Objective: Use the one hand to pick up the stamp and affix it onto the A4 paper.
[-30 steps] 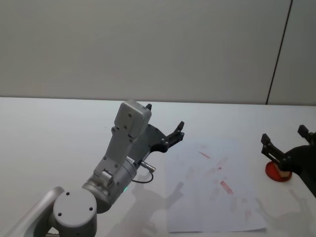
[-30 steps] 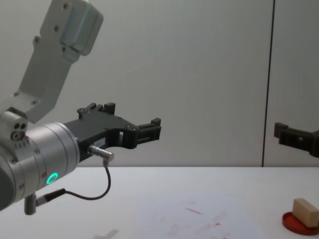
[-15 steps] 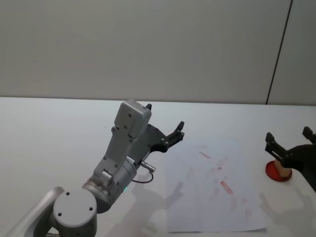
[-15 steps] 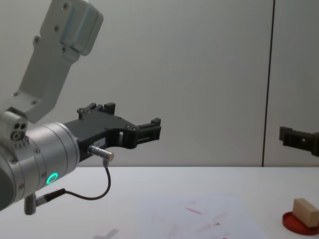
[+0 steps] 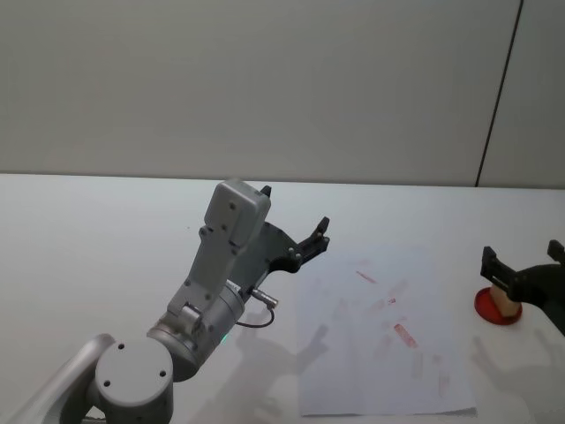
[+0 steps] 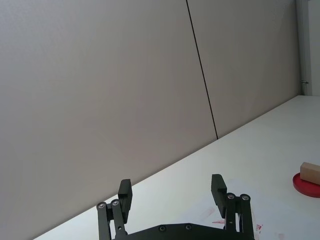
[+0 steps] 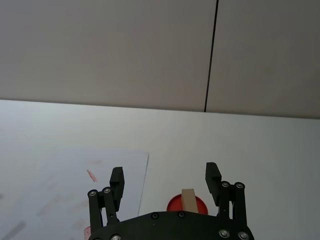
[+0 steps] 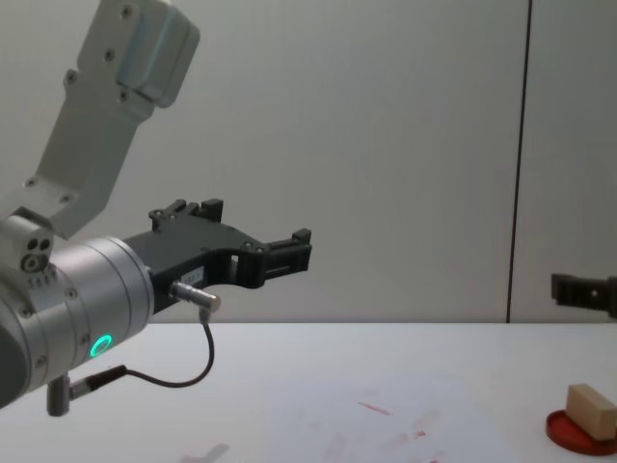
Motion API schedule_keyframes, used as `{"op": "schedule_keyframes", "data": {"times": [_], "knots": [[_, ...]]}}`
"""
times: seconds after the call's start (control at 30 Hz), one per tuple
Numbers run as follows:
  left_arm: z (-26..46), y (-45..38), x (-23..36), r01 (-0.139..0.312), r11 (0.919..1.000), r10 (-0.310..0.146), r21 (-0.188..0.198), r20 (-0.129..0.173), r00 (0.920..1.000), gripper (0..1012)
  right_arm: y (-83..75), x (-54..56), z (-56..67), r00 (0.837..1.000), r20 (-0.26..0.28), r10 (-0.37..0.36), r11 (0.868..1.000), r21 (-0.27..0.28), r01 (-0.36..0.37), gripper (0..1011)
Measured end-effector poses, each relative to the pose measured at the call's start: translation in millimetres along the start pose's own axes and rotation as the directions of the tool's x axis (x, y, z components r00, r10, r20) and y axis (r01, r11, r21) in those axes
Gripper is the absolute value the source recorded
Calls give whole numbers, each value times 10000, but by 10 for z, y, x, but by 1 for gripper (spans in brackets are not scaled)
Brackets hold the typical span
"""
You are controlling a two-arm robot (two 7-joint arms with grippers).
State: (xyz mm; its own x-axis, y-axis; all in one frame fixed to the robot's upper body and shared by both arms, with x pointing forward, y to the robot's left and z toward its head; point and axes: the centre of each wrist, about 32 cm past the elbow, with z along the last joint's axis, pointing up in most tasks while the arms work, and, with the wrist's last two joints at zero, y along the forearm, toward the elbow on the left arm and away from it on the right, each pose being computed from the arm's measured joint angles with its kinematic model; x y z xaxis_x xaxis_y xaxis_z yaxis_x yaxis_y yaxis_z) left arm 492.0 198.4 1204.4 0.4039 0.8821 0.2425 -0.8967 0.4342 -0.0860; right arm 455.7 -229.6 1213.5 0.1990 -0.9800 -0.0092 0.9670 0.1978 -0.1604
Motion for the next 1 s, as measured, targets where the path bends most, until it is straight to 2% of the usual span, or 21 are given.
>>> {"op": "schedule_keyframes", "data": {"times": [0.13, 0.43, 1.0], "knots": [[0, 0, 0, 0, 10000, 0, 0, 0, 10000, 1002, 51, 22, 34, 9998, -150, -165, 9987, -490, 158, 1001], [0, 0, 0, 0, 10000, 0, 0, 0, 10000, 1002, 185, 86, 70, 9977, -459, -507, 9918, -1194, 449, 1001], [0, 0, 0, 0, 10000, 0, 0, 0, 10000, 1002, 365, 156, 39, 9922, -874, -891, 9762, -2052, 696, 1001]]}}
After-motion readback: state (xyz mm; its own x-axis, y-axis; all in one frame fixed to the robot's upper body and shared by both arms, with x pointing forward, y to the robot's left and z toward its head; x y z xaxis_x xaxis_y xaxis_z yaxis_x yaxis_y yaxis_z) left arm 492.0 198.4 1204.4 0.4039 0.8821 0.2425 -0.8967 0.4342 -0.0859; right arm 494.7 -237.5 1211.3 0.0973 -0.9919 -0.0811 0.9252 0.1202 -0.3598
